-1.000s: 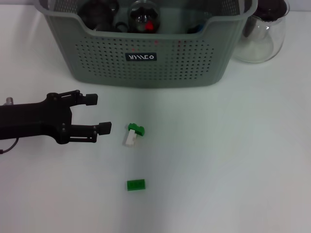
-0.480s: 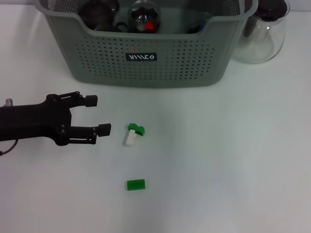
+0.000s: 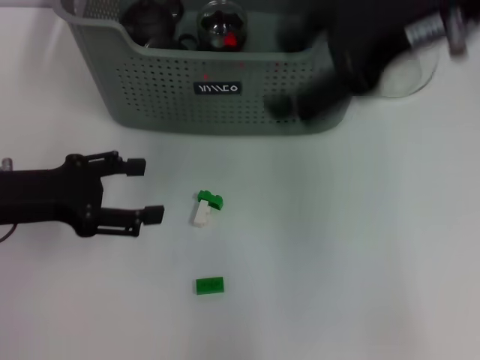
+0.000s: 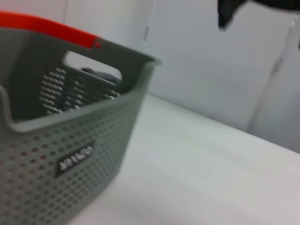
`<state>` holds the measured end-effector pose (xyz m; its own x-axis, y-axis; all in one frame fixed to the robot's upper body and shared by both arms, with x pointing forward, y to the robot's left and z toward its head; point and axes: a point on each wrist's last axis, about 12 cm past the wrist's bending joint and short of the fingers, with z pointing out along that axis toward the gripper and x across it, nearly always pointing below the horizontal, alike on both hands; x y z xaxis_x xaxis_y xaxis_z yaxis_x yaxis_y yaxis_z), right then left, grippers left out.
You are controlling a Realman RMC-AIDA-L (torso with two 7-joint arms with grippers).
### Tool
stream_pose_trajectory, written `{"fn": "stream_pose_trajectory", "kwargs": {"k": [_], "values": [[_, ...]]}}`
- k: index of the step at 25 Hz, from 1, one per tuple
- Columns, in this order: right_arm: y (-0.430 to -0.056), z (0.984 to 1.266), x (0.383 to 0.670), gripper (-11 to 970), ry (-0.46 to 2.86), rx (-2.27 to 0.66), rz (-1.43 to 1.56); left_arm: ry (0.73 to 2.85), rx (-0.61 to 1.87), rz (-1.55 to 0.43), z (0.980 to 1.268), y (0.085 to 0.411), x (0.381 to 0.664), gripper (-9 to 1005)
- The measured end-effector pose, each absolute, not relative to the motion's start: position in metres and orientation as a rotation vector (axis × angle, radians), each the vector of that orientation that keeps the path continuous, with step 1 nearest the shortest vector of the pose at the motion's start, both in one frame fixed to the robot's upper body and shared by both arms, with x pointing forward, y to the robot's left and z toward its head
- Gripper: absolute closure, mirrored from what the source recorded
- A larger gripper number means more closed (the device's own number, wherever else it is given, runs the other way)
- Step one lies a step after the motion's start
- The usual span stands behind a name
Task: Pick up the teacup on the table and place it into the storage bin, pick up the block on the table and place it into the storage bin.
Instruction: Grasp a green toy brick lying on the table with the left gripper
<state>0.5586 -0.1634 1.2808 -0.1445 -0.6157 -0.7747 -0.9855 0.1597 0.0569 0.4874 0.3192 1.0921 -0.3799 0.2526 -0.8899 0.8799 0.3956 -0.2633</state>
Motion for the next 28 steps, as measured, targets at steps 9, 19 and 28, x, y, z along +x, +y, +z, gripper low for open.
{"fn": "stream_pose_trajectory", "kwargs": {"k": [9,19,28], "values": [[-0.185,1.229,0.555,36,2.013,-1.547,0.917,1.895,1.152,-0.974,1.108,0.316,0.492,125],[-0.204,1.196,0.561,40,2.167,-1.444,0.95,2.028,1.68,-0.802,1.147,0.242,0.516,126],[-0.214,1.181,0.567,39,2.176,-1.35,0.978,1.996,1.965,-0.583,1.16,0.169,0.519,127]]}}
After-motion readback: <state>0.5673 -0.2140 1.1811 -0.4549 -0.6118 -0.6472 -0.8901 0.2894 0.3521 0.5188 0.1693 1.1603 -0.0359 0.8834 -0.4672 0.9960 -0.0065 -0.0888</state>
